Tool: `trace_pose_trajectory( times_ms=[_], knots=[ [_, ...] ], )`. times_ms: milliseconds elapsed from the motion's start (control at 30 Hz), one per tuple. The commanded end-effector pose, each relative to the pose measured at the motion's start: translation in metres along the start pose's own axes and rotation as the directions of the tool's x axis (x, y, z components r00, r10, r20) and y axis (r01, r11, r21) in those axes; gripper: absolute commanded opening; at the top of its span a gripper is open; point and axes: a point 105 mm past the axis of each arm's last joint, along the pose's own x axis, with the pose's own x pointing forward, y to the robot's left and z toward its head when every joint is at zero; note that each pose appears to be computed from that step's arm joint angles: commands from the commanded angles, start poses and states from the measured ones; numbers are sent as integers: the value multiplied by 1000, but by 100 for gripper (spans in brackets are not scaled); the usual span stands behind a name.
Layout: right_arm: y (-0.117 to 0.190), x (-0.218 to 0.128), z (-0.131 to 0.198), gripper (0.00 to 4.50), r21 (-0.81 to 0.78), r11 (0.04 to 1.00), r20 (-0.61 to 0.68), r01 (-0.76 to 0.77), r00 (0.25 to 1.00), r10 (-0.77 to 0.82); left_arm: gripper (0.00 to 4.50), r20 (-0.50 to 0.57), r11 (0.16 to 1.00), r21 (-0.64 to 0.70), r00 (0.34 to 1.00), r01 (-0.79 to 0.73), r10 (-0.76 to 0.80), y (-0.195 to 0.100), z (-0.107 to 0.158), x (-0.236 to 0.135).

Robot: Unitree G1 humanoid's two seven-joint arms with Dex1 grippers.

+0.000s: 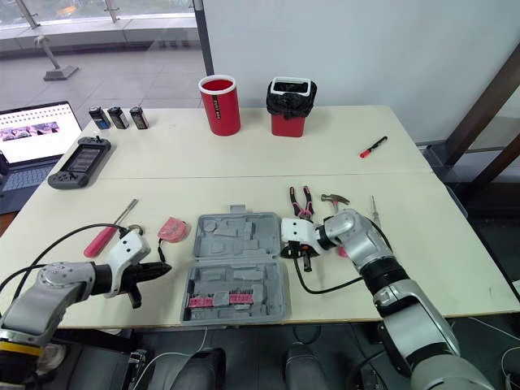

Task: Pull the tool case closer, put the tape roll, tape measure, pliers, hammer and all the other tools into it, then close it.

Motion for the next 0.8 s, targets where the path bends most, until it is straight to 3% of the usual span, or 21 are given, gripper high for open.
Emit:
trace_pose_trajectory(
  times_ms=[33, 300, 500, 800],
  knots=[
    [1, -6, -16, 10, 20, 1000, -60, 8, 998, -6, 0, 46, 999, 35, 998, 33, -35, -2, 12, 11],
    [9, 0, -11, 10, 18, 1000, -30, -15, 999, 16, 0, 86, 989, 59, 987, 134, -139, -23, 30, 48],
    [13, 3, -7, 10, 26, 999, -9, -23, 1000, 24, 0, 98, 988, 49, 984, 143, -148, -29, 32, 56],
    [-2, -2, -4, 10, 6, 1000, -28, 17, 999, -17, 0, 120, 998, 41, 992, 45, -49, -7, 41, 58]
  ],
)
